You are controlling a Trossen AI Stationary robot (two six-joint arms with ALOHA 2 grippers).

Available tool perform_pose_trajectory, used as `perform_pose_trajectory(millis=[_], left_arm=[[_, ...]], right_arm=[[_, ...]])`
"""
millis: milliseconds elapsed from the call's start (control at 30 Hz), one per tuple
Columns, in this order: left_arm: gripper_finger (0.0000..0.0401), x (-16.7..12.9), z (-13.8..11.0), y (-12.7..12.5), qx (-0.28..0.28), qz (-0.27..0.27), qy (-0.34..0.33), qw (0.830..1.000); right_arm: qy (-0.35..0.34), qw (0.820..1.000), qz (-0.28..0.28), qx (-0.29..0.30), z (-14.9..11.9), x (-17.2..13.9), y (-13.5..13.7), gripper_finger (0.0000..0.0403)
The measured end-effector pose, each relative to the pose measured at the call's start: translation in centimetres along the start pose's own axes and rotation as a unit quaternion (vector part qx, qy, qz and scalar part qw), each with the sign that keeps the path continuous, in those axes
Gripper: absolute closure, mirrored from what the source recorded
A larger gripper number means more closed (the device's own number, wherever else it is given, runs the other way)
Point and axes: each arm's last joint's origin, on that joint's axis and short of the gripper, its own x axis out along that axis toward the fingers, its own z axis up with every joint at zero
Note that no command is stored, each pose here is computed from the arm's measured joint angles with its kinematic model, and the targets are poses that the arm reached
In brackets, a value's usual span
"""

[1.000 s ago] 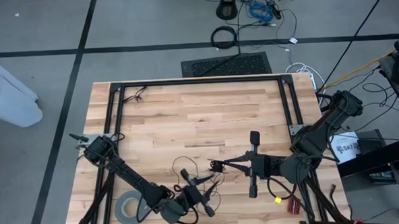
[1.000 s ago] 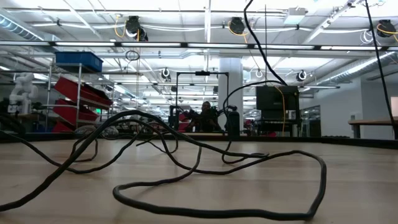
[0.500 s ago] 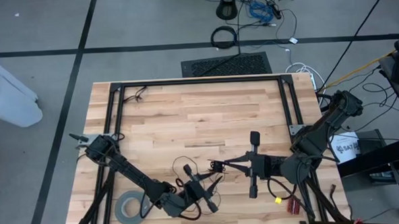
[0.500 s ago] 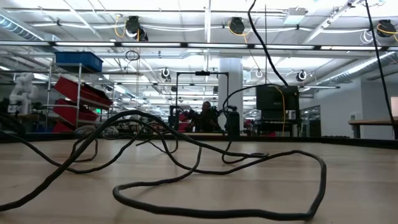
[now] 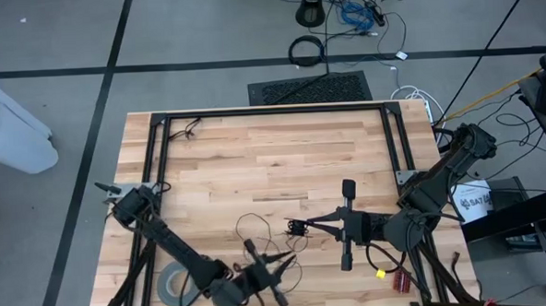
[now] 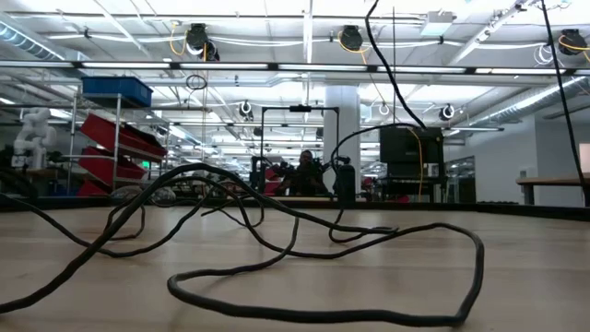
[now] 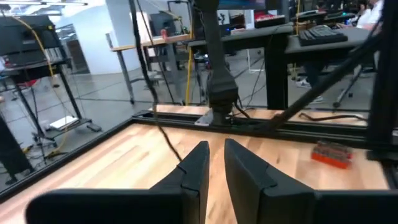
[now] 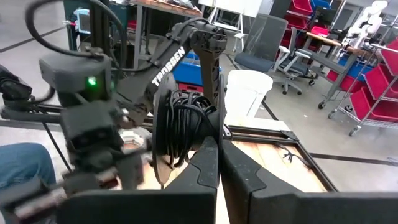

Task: Coil cords
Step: Coil the black wire onto the spool

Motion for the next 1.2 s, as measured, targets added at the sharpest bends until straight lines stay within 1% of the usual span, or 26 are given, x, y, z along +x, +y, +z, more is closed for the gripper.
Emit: perform_pose_trajectory(millis=[100,200,267,333,400,467,567,700,867,1200], left_arm=[[0.0344,-0.7,0.2,-0.1,0.009,0.022,0.001,1.0],[0.0334,-0.2,0.3,0.1,0.034,0.03,0.001,0.999],[0.0315,0.3,0.2,0.2,0.044,0.015,-0.001,0.999],[0.0289,0.8,0.2,0.4,0.043,0.015,-0.001,0.999],[0.0263,1.3,0.2,0.7,0.039,0.028,0.0,0.999],[0.0244,1.7,0.1,1.0,0.03,0.054,0.005,0.998],[0.0232,2.3,0.2,1.3,0.02,0.062,0.003,0.998],[0.023,2.6,0.3,1.4,0.013,0.041,-0.004,0.999],[0.0231,2.9,0.3,1.5,0.011,0.043,-0.005,0.999],[0.0269,3.6,0.4,1.9,0.004,0.049,-0.007,0.999]], right_arm=[[0.0,1.0,0.0,0.0,0.0,0.0,0.0,0.0403],[0.0,1.0,0.0,0.001,0.0,0.0,0.0,0.0403],[-0.001,1.0,0.0,0.003,0.0,0.0,0.0,0.0403],[-0.002,1.0,0.0,0.005,0.1,0.0,0.0,0.0403],[-0.002,1.0,0.0,0.004,0.1,0.0,0.0,0.0403],[-0.002,1.0,0.0,0.004,0.1,0.0,0.0,0.0403],[-0.002,1.0,0.0,0.003,0.1,0.0,0.0,0.0403],[-0.002,1.0,0.001,0.001,0.1,0.0,0.0,0.0403],[-0.002,1.0,0.001,0.001,0.1,0.0,0.0,0.0403],[-0.002,1.0,0.001,0.001,0.1,0.0,0.0,0.0403]])
